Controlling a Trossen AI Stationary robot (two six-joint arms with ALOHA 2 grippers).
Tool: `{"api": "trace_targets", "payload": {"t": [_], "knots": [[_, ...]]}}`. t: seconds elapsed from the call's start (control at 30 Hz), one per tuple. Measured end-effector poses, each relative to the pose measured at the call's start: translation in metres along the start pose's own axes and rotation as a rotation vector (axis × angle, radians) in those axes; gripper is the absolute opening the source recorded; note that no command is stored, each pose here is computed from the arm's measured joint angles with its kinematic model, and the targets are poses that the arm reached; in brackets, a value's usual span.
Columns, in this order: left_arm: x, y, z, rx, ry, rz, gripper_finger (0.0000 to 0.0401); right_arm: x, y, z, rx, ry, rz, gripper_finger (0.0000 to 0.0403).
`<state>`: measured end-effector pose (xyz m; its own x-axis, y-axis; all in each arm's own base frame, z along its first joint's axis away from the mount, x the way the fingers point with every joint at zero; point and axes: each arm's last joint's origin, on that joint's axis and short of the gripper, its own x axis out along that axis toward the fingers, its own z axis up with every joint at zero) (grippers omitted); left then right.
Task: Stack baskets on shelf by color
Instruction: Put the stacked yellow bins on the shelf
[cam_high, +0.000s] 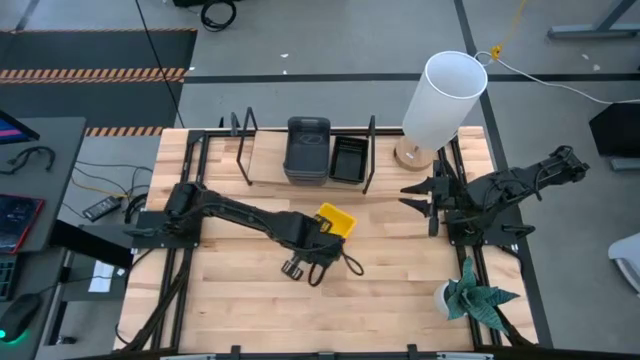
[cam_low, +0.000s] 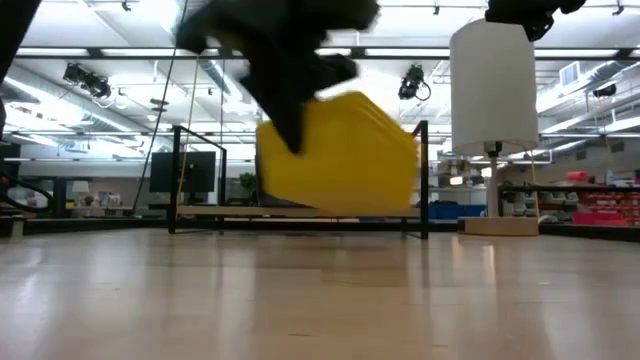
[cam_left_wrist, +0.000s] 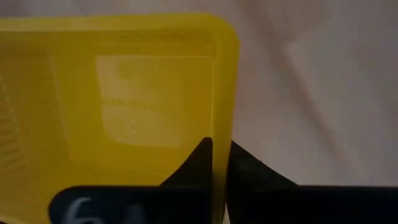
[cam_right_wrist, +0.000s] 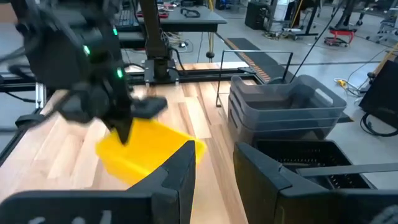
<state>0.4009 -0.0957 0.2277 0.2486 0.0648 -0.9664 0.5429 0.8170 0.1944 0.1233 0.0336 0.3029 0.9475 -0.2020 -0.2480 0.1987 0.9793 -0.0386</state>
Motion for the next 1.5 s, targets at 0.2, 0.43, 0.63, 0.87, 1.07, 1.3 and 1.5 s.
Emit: {"api": "trace_targets", "payload": {"t": [0.2,0.43,0.63,0.87,1.07,1.3,1.5], "knots": [[-0.025,-0.019,-0.011,-0.157,0.072,-0.079,0.0019,0.001,0.0,0.0,-0.004,0.002,-0.005,0.0114],[-0.012,-0.033,-0.032,-0.27,0.181,-0.089,0.0026,0.001,0.001,0.0,-0.009,0.001,-0.004,0.0114],[0.002,-0.043,-0.067,-0.344,0.266,-0.079,0.0019,0.003,0.002,-0.001,-0.015,0.01,-0.005,0.0114],[-0.026,-0.041,-0.089,-0.452,0.215,0.026,0.0028,0.005,0.003,-0.001,-0.018,0.015,-0.005,0.0114],[-0.042,-0.042,-0.1,-0.488,0.232,0.064,0.0019,0.005,0.003,-0.001,-0.019,0.016,-0.006,0.0114],[-0.032,-0.05,-0.125,-0.498,0.293,0.154,0.0031,0.005,0.003,-0.001,-0.019,0.017,-0.006,0.0114],[-0.034,-0.042,-0.134,-0.519,0.269,0.218,0.0019,0.005,0.003,-0.001,-0.026,0.015,-0.007,0.0114]]}}
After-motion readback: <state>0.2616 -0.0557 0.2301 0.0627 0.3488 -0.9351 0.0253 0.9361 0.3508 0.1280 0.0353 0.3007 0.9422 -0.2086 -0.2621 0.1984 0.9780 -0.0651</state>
